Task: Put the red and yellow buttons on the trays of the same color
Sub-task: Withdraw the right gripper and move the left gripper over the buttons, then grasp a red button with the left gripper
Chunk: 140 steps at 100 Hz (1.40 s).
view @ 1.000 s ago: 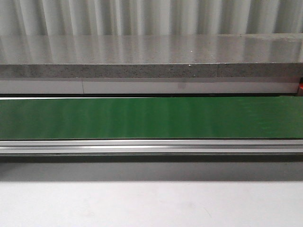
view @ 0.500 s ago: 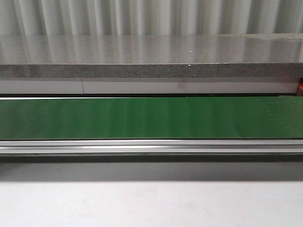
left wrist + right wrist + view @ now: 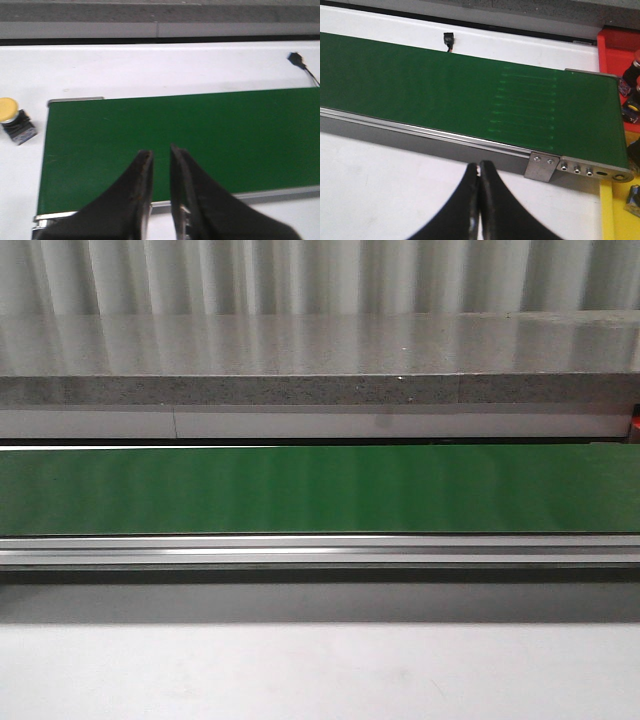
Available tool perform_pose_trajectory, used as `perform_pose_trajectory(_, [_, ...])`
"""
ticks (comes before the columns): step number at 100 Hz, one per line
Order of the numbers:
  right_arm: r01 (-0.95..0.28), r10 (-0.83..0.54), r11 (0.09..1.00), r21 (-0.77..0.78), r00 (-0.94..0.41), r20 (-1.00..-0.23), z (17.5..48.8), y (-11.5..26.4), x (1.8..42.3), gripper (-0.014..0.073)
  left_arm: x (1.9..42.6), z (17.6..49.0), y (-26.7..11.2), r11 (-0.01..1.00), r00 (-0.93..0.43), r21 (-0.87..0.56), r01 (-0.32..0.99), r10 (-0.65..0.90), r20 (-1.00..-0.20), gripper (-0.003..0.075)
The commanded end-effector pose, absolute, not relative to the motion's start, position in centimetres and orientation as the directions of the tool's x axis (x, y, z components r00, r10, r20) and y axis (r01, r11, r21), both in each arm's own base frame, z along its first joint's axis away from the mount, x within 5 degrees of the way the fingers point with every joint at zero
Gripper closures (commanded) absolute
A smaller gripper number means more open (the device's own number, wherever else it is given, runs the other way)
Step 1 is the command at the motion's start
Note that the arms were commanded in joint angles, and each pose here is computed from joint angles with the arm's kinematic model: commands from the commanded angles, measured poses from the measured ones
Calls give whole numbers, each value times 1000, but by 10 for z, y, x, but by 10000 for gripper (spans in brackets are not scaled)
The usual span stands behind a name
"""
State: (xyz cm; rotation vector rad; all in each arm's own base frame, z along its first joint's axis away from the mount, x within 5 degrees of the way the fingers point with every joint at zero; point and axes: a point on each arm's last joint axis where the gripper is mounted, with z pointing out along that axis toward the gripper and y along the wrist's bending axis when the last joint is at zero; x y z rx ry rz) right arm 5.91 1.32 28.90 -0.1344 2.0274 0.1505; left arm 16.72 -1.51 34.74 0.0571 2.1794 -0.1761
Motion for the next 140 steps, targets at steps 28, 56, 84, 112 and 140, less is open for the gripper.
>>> perform_pose_trajectory(28, [-161, -30, 986, 31, -366, -930, 302, 13, 61, 662, 195, 339, 48, 941, -703, -196, -278, -338, -626, 319])
perform_pose_trajectory(56, [-161, -30, 986, 31, -366, -930, 302, 13, 61, 662, 202, 298, 94, 805, -724, -239, -543, -593, -353, 278])
perform_pose_trajectory(84, [-161, -30, 986, 31, -366, -930, 302, 13, 61, 662, 222, 261, 113, 727, -702, -238, -644, -685, -193, 278])
perform_pose_trajectory(112, [-161, -30, 986, 31, -366, -930, 302, 13, 61, 662, 234, 245, 122, 681, -674, -216, -700, -730, -114, 278])
perform_pose_trajectory(140, [-161, -30, 986, 31, -366, -930, 302, 13, 61, 662, 229, 246, 129, 681, -669, -133, -720, -732, -124, 278])
